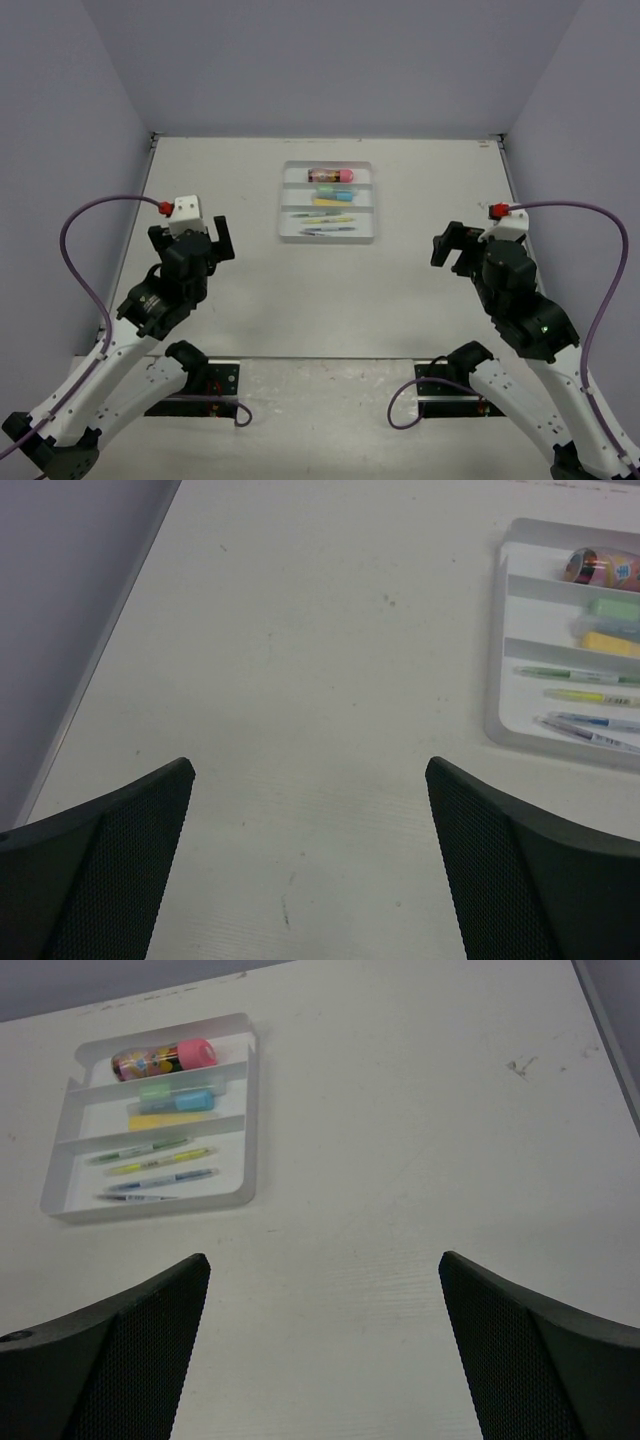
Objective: Sort the stationery into containers
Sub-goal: Reset both arms
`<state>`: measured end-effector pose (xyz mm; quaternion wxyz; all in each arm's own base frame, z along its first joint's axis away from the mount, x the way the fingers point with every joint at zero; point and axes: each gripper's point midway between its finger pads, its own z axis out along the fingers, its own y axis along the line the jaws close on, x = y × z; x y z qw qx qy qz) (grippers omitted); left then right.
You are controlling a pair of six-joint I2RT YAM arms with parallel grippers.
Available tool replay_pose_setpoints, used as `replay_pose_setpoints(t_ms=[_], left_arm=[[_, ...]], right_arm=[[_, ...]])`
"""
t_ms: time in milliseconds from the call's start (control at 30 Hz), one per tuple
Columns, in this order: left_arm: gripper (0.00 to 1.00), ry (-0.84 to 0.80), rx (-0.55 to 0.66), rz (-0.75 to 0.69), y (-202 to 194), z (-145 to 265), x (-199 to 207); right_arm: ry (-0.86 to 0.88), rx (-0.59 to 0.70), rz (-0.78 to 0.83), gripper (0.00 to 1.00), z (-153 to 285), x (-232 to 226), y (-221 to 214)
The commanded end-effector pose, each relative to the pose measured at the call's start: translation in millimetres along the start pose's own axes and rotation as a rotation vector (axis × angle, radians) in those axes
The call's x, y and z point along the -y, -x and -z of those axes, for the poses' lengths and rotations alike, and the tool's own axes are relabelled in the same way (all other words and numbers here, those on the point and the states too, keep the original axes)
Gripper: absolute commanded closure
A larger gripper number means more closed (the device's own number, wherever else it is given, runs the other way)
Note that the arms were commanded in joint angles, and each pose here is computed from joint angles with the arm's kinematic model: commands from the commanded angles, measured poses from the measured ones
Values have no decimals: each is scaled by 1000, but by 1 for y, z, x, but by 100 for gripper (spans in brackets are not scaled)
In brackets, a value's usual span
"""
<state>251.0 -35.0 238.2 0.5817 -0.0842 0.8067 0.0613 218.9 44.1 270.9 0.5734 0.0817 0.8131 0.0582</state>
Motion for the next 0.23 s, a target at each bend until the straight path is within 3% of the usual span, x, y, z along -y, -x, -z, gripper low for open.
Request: replay_pose_setpoints(t_ms=[0,200], left_arm=[[0,61,20,35,-8,-4,-9],[0,61,9,32,-14,-7,-7]], right_arm=[[9,-6,-1,1,-4,-3,-1],[-1,-13,5,1,-7,-2,-5]])
